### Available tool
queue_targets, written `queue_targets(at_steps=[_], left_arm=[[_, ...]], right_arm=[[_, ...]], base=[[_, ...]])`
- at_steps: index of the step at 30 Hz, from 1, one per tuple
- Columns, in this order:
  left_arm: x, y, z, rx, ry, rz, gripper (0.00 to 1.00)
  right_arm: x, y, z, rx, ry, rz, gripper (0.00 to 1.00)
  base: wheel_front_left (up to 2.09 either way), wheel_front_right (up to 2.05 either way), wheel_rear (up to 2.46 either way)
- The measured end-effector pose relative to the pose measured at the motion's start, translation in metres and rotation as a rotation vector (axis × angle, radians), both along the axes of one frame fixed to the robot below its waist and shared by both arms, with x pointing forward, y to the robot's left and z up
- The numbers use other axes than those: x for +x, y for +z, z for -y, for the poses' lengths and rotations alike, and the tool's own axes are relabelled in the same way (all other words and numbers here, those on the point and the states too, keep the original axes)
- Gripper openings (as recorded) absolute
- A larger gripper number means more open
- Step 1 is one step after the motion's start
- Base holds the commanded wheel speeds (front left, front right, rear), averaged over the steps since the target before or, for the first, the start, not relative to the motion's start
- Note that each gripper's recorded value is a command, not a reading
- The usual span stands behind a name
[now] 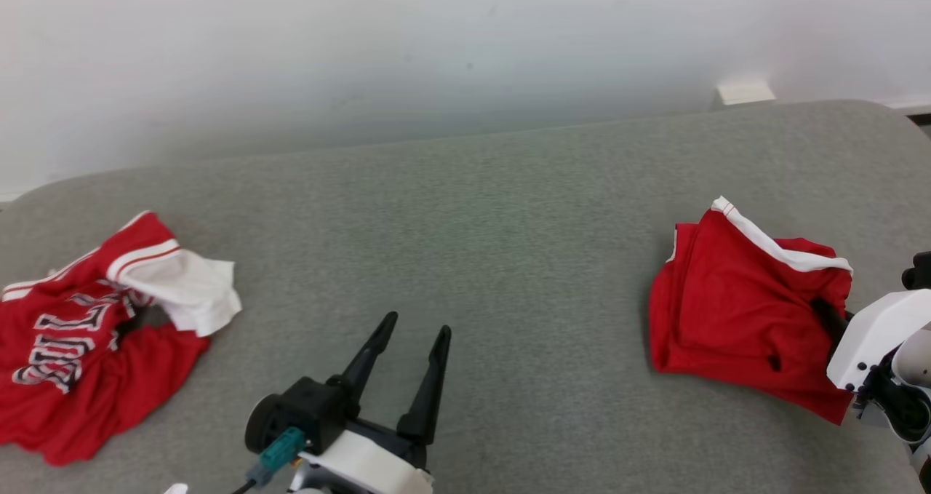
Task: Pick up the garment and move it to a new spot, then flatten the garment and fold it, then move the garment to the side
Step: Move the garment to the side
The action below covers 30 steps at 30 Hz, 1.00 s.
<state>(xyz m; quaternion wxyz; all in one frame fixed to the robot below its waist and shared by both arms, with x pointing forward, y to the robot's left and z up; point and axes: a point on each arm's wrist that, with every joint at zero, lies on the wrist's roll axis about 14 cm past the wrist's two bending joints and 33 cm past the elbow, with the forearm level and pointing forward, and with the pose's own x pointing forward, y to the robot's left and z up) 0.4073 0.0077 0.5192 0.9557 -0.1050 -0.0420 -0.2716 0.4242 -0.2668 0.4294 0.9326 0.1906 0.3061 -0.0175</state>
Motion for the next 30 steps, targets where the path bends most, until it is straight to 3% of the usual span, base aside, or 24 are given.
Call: queue_targets(at_steps=[6,13,22,30], left_arm=[[-0.003,0.002,0.037,-0.005,-0.11,0.008,1.0],[0.005,-0.002,0.041,0.001,-0.12,0.008,1.0],[0.037,-0.029,0.014,0.025,-0.045,-0.027,1.0],[0.058,-0.067,-0.013,0.065,0.014,-0.089,1.0]], right_arm=[[-0.022,-0.002,0.017,0.013,-0.049,0.006,0.0],[-0.015,0.003,0.027,-0.033,-0.035,0.033,0.0],[0.032,0.011,0.077,-0.218,-0.026,0.03,0.0],[0.06,-0.007,0.129,-0.433,-0.013,-0.079,0.0]], base=[[0.0,0.0,0.0],[0.0,0.0,0.0],[0.0,0.0,0.0],[0.0,0.0,0.0]])
